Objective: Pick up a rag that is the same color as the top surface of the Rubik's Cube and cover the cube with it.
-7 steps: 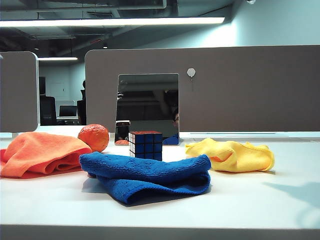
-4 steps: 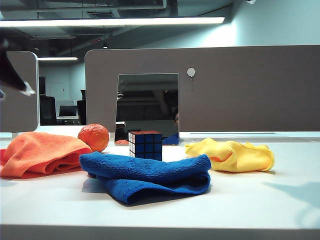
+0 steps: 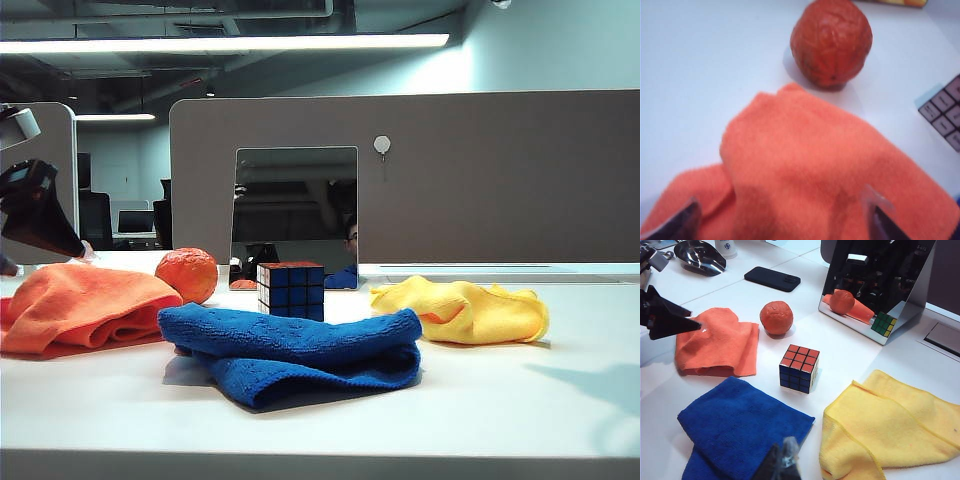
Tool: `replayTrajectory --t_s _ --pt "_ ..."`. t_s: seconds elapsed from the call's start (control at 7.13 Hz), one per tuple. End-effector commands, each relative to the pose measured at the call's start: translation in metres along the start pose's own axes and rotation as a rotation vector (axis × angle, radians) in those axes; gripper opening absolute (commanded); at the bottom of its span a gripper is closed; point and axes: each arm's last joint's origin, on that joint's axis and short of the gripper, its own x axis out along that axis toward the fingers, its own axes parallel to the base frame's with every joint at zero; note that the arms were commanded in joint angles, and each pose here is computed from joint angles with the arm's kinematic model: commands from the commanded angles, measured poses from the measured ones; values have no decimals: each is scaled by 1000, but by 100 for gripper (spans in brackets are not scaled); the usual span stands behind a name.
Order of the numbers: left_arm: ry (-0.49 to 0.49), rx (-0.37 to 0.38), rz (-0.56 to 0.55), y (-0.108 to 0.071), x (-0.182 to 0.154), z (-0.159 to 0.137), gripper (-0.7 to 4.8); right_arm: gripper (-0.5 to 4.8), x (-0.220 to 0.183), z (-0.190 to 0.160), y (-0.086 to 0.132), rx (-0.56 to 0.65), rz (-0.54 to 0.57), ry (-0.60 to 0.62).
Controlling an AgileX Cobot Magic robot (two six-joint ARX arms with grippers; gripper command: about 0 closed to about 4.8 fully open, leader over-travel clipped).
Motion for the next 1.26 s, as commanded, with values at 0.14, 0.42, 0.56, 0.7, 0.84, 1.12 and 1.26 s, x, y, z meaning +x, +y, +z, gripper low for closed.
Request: replayTrajectory --t_s 0.14,0.42,0.56,0.7,0.84,1.12,1.26 --pt "-101 33 66 7 13 6 436 -5 0 -1 0 4 0 26" --pt "-57 17 93 13 26 -5 436 -5 0 -2 0 4 1 31" --pt "-28 6 94 15 32 -10 435 -5 0 -2 0 4 0 31" --pt "-18 -42 71 16 35 -12 263 -5 0 -2 0 4 0 31" --pt "-37 -34 19 14 35 -10 -9 -5 0 -2 0 3 1 31" --pt "-167 -88 -154 6 34 5 -6 -5 0 -2 0 3 1 31" --pt "-223 -68 -209 -3 34 12 -6 -5 0 -2 0 3 0 31"
